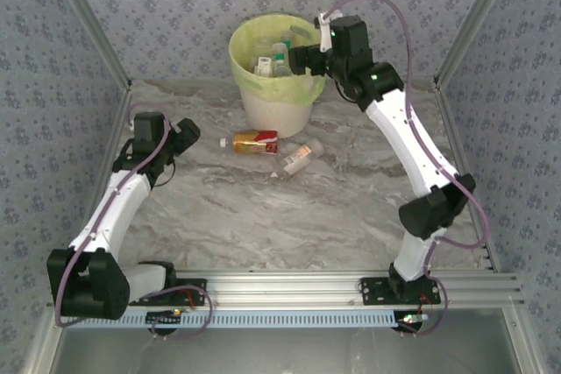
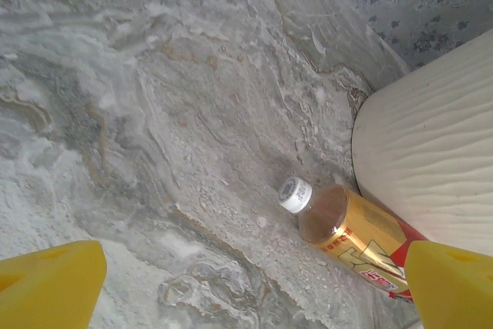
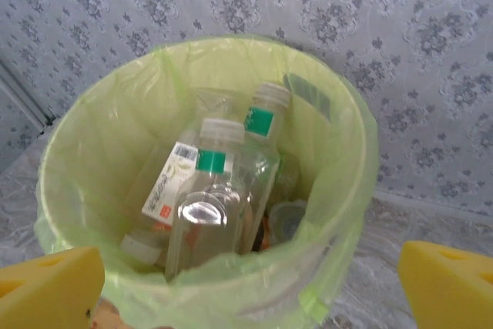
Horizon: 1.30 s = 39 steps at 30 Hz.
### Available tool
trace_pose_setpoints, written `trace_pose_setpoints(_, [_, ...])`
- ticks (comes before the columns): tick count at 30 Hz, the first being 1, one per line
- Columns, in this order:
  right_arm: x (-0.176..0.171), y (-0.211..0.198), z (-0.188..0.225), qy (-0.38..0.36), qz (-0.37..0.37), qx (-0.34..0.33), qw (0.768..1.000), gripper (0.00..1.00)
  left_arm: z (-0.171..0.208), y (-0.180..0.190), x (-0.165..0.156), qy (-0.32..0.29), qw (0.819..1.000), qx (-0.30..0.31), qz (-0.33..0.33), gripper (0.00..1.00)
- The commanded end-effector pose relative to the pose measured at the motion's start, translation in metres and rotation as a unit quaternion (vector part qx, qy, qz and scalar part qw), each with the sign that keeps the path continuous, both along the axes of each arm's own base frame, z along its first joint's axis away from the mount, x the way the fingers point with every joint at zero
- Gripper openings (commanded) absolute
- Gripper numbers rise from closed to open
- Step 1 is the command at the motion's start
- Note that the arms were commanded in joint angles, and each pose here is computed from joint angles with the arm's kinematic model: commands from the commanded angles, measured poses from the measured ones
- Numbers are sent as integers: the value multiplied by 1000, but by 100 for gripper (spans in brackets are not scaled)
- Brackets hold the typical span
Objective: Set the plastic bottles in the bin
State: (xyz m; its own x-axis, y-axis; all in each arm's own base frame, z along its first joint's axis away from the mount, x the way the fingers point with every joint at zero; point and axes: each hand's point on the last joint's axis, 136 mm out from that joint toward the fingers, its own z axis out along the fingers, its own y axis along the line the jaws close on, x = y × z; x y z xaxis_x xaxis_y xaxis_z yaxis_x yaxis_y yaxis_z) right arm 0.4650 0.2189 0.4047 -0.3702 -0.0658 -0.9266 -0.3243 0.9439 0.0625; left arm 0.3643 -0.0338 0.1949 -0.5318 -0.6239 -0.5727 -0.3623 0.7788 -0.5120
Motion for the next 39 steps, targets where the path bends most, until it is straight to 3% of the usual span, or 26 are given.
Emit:
trace_pose_setpoints(1, [-17, -15, 15, -37, -17, 27, 999, 100, 9, -12, 12, -5, 998, -55, -1, 100])
trace_pose_setpoints(12, [-76, -77, -38, -21, -97, 50, 994, 100, -25, -55, 34, 65, 984, -161, 29, 99])
trace_pose_setpoints(25, [-113, -135, -63, -11, -168, 78, 983, 100, -72, -114, 63, 138, 942, -286, 109, 100])
trace_pose_setpoints(32, [-125, -146, -65, -14, -181, 78, 980, 100, -98, -142, 63, 191, 918, -315, 150, 99])
trace_pose_setpoints(39, [-129, -150, -65, -12, -184, 77, 980, 100, -108, -159, 81, 192, 918, -310, 156, 99])
